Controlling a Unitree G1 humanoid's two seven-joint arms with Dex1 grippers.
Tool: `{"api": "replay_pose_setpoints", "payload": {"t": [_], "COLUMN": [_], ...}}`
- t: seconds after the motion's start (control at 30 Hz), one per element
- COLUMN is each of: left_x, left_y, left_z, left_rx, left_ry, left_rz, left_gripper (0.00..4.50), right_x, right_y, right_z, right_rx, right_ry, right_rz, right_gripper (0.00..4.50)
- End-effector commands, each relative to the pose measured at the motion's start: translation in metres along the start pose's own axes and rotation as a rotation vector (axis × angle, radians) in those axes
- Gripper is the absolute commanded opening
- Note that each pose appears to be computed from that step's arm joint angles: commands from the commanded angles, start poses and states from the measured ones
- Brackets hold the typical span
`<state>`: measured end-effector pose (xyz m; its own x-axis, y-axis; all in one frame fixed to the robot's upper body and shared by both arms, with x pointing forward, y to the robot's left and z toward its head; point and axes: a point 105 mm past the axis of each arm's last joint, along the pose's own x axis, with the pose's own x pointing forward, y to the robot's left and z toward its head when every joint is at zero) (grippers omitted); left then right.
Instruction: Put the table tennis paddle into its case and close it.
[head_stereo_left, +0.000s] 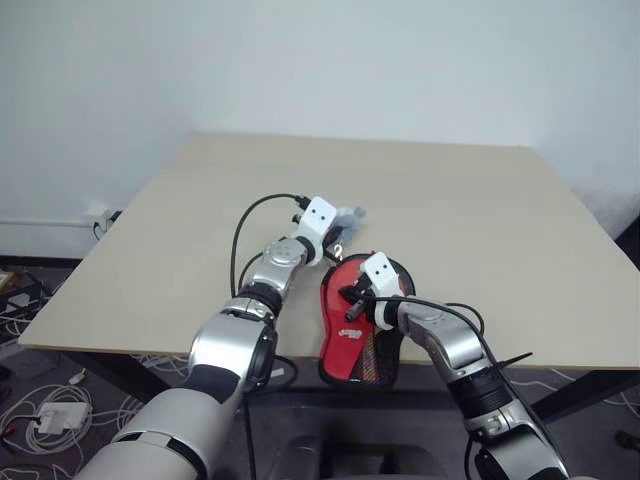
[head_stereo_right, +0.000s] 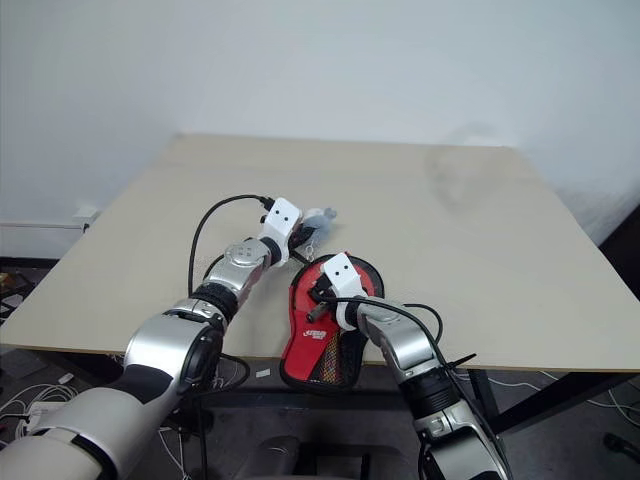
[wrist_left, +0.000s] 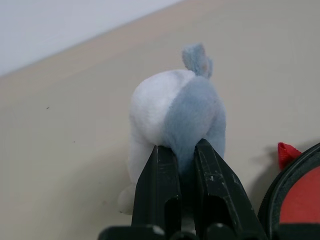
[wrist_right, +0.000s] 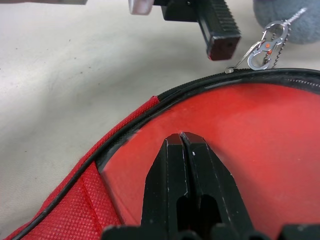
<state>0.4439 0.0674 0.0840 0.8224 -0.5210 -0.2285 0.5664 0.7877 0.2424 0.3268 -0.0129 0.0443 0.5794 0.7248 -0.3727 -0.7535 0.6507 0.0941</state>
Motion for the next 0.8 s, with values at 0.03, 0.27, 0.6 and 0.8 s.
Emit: {"api": "replay_pose_setpoints", "payload": {"t": [0.03,0.27,0.6,0.8], "left_x": [0.007,0.010,0.006,-0.005], "left_y": [0.003,-0.001,-0.039,-0.066], "left_z": [0.035,0.040,0.035,0.027], "left_rx": [0.046,0.057,0.235,0.324], "left_ry": [-0.080,-0.096,-0.152,-0.197], "left_rz": [0.018,0.040,-0.189,-0.393], "left_gripper": [0.02,0.02,0.02,0.02], "right_x": [0.001,0.000,0.000,0.000], "right_y": [0.009,0.010,0.011,0.012], "right_z": [-0.039,-0.040,-0.041,-0.041], "right_rx": [0.053,0.054,0.057,0.060], "right_ry": [0.146,0.152,0.154,0.156], "right_rz": [0.023,0.023,0.025,0.028], "right_gripper": [0.00,0.00,0.00,0.00]}}
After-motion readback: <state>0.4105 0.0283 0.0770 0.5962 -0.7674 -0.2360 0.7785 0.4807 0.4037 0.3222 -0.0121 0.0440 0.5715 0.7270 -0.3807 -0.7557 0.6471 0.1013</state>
